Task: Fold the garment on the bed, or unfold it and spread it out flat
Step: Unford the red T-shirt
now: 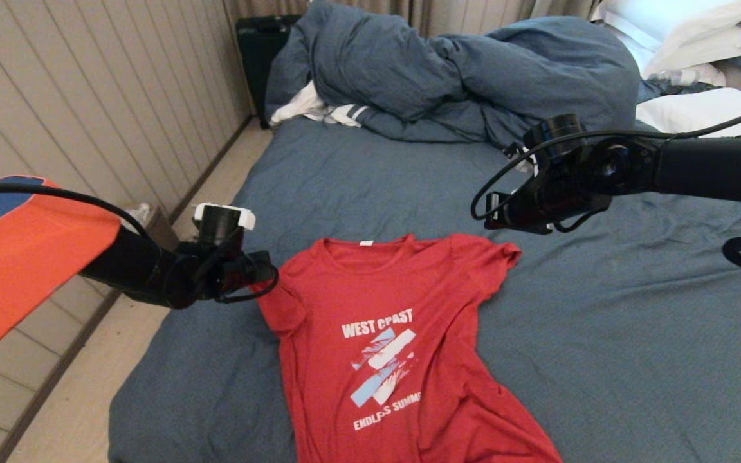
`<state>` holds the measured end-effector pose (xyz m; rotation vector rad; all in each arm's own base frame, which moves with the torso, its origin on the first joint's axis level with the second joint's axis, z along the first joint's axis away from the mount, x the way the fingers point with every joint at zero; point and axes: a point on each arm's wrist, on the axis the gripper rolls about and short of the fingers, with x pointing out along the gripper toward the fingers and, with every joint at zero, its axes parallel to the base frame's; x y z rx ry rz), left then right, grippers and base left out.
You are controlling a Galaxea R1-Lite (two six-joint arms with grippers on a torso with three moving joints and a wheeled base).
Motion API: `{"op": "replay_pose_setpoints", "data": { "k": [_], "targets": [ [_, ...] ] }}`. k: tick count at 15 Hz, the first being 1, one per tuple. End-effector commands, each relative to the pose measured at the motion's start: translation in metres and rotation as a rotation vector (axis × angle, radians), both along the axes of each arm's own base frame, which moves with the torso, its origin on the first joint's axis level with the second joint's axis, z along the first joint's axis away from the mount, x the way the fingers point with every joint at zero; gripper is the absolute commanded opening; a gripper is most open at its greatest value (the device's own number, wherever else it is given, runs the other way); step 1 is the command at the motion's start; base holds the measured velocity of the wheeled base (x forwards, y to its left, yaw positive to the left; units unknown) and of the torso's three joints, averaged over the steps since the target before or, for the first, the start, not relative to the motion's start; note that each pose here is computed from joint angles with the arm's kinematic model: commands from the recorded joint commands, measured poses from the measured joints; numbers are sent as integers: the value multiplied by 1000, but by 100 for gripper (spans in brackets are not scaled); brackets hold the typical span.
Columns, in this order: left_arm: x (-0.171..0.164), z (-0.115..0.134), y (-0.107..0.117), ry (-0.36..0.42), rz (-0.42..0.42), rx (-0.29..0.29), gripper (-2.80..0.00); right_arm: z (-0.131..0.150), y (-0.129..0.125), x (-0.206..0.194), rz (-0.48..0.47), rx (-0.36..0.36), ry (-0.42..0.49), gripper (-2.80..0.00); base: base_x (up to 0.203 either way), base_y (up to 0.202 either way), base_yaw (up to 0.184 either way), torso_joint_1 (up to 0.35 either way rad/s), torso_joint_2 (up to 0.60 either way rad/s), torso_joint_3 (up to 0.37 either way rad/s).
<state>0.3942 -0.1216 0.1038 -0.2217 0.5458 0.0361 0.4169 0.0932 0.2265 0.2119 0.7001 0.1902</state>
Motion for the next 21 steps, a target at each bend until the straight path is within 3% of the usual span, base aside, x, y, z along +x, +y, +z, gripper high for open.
{"op": "replay_pose_setpoints", "data": {
  "k": [1, 4, 9, 10, 18, 21],
  "targets": [
    [-1, 3, 9, -29, 5, 21, -280, -1, 0, 0, 0, 0, 7, -280, 0, 0, 0, 0, 0, 0],
    [8, -7, 22, -50, 8, 45, -280, -2, 7, -3, 16, -2, 14, -280, 0, 0, 0, 0, 0, 0],
    [19, -22, 36, -88, -24, 36, -280, -3, 7, -3, 16, -3, 15, -280, 0, 0, 0, 0, 0, 0],
    [20, -22, 39, -88, -21, 35, 0, -3, 7, -3, 16, -3, 15, -280, 0, 0, 0, 0, 0, 0],
    [25, -3, 68, -133, 14, 29, 0, -1, 7, -4, 16, 0, 12, -280, 0, 0, 0, 0, 0, 0],
    [29, 23, 100, -183, 70, 15, 0, 0, 6, -4, 15, 0, 11, -280, 0, 0, 0, 0, 0, 0]
  ]
}}
